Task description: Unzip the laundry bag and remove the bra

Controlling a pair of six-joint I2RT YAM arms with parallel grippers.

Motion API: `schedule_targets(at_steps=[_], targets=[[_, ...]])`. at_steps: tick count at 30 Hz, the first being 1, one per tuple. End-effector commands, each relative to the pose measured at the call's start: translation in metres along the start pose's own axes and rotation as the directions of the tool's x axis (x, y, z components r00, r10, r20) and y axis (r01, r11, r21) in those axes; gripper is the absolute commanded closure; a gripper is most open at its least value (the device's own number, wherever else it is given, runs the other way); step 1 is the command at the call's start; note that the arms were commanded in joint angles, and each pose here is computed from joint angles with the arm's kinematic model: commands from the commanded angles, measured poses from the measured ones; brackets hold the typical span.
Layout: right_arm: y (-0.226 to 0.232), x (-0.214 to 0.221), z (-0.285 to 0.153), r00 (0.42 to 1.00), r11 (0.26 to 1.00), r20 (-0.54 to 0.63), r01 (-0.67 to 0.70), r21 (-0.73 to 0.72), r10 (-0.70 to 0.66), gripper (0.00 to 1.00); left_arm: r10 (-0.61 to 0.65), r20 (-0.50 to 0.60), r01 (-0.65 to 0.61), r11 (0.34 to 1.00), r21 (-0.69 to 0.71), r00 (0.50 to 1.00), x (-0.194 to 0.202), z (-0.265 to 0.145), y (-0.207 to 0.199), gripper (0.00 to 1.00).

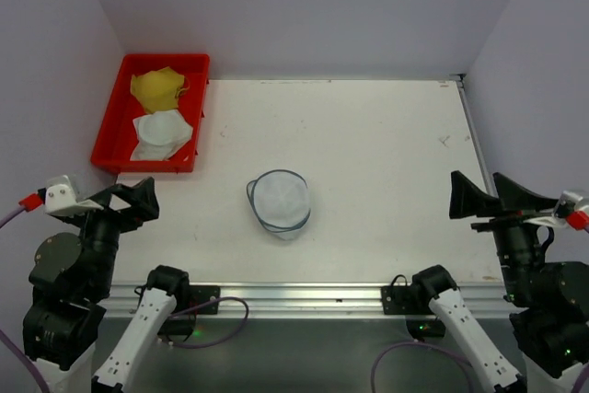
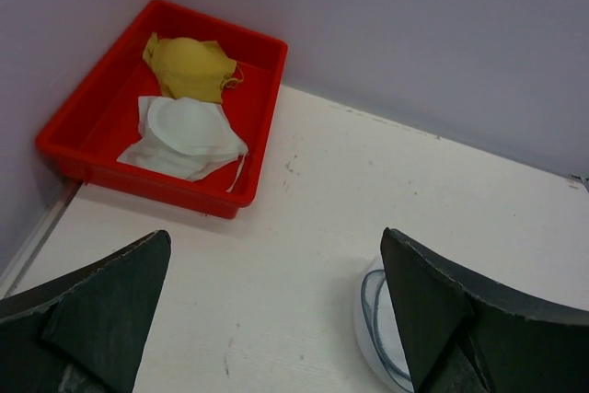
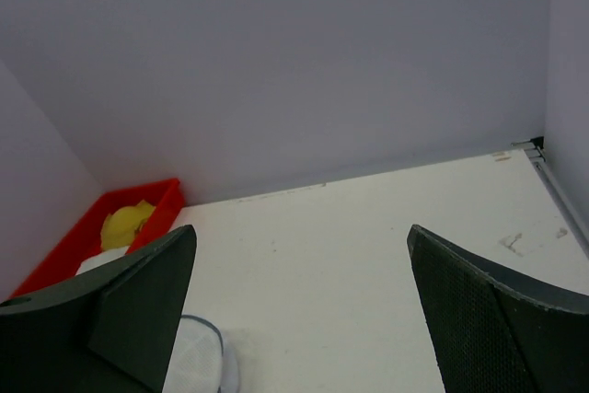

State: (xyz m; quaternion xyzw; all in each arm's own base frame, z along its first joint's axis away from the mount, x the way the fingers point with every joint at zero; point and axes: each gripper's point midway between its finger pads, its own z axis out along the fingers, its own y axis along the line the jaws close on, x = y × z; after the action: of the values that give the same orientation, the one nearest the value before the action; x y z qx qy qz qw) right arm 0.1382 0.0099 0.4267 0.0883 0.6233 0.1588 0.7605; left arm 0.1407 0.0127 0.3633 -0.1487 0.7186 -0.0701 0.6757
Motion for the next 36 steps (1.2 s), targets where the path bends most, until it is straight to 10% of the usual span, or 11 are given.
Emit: schedule_targets(at_steps=[1,36], targets=[[-0.012,0.022,-0.010,0.998,0.998,-0.037,0.059,0.010,-0.059,0.01,0.001,0.047,0.001,0.999,-0.046,0.999,-0.005,-0.014,0.017,0.00],[0.003,0.044,-0.024,0.995,0.984,0.012,0.097,-0.153,-0.096,0.01,-0.060,-0.031,0.059,0.997,-0.042,0.998,0.045,-0.001,0.019,0.00]])
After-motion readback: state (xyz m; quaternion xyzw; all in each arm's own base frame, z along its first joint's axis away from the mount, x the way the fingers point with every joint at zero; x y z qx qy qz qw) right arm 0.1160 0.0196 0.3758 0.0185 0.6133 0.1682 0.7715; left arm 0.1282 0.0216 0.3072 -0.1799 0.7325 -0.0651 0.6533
